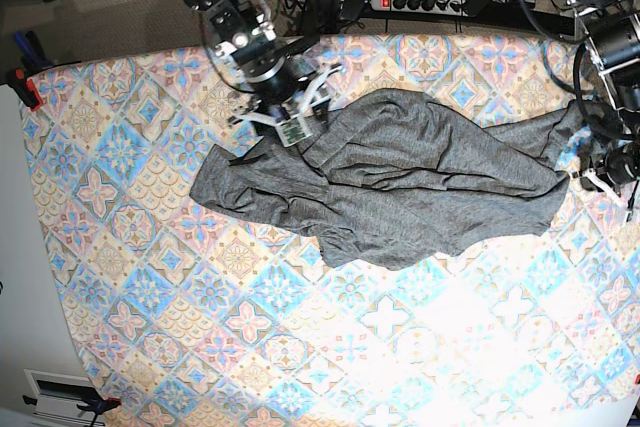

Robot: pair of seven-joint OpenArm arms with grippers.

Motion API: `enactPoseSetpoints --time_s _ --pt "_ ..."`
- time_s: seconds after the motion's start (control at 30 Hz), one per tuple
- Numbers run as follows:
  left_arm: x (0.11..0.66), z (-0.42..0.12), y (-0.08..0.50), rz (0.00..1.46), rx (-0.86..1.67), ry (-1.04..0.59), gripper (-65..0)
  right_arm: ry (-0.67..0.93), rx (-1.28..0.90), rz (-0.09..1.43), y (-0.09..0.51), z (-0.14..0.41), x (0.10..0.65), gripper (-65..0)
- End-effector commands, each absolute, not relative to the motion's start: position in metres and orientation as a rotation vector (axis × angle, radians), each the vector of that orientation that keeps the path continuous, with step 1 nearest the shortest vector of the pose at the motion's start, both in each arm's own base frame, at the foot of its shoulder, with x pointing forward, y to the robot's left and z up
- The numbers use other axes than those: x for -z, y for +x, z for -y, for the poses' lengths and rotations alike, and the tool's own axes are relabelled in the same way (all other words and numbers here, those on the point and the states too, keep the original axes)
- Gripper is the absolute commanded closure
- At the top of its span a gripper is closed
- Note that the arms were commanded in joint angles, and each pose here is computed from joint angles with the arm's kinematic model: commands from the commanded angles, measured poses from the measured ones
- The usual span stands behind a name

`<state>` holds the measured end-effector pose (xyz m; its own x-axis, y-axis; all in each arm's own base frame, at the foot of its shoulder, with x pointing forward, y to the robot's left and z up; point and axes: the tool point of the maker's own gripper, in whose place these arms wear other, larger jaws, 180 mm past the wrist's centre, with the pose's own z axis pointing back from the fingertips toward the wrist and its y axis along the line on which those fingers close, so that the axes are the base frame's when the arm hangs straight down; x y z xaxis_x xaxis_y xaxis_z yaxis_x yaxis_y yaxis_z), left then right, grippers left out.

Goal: Layout the t-shirt on the table in an organized manner, then fold the t-shirt properly
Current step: 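Grasp the shirt edges with both grippers and smooth it outward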

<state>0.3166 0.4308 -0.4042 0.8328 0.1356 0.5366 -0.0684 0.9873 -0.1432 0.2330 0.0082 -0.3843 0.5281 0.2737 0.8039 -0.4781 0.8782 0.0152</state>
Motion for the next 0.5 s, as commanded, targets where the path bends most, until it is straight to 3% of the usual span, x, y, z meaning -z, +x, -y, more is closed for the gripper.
enactPoseSetpoints --time_s 0.0,0.47 --pt "0.372 -0.442 0.33 0.643 -0.069 -0.092 0.0 0.248 -0.44 0.959 0.242 -0.006 0.372 -29.3" --pt "0.294 -0.303 0.351 0.892 0.334 -0.239 0.0 0.19 -0.394 0.951 0.253 0.018 0.379 -29.3"
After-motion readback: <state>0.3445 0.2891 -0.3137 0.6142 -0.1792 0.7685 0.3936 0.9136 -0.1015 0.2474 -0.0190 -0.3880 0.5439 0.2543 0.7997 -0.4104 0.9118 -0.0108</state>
